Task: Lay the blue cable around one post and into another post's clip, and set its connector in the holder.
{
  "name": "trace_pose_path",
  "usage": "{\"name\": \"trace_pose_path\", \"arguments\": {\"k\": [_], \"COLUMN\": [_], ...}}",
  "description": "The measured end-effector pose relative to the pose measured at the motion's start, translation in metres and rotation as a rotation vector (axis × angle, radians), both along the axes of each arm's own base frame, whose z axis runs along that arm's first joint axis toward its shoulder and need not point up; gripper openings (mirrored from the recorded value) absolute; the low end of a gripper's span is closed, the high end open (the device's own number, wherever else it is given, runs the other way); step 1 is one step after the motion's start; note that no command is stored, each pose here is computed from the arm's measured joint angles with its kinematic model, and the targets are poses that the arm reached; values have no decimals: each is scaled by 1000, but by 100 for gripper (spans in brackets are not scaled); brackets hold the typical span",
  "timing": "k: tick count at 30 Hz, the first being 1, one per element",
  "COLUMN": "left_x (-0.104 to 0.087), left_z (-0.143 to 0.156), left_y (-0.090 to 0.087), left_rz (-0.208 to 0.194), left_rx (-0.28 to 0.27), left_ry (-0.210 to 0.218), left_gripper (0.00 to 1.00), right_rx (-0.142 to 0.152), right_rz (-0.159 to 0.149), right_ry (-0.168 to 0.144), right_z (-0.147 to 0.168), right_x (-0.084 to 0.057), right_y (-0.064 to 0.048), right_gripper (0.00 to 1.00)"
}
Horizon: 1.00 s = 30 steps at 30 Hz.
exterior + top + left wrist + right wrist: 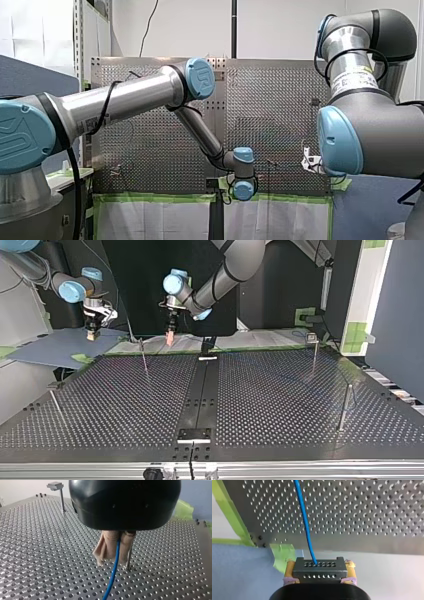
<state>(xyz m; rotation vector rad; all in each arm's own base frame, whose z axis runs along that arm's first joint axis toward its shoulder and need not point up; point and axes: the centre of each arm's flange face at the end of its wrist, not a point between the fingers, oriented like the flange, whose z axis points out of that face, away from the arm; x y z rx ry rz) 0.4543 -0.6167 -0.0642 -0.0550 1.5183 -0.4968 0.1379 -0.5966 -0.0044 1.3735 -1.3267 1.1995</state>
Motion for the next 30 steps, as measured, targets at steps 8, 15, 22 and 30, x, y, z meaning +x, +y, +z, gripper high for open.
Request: {"name": "trace_pose_path", "arguments": {"k": [8, 15, 22, 30], "left_x": [-3, 1, -3, -4], "left_z": [0, 5, 6, 5], "left_y": [0, -3, -7, -8], "left_rz": [17, 22, 16, 13], "left_rx": [-25, -37, -6, 1], "left_ry": [-18, -21, -19, -12], "left_gripper": [7, 4, 4, 4], "right_rx": [4, -20, -13, -6], "right_rz": [-16, -17, -13, -12], "right_ry": [23, -9, -15, -15], "right_z": [0, 2, 1, 0], "right_x": [-3, -2, 0, 1], "right_y": [0, -3, -2, -1], "right_gripper": [0, 0, 0, 0]}}
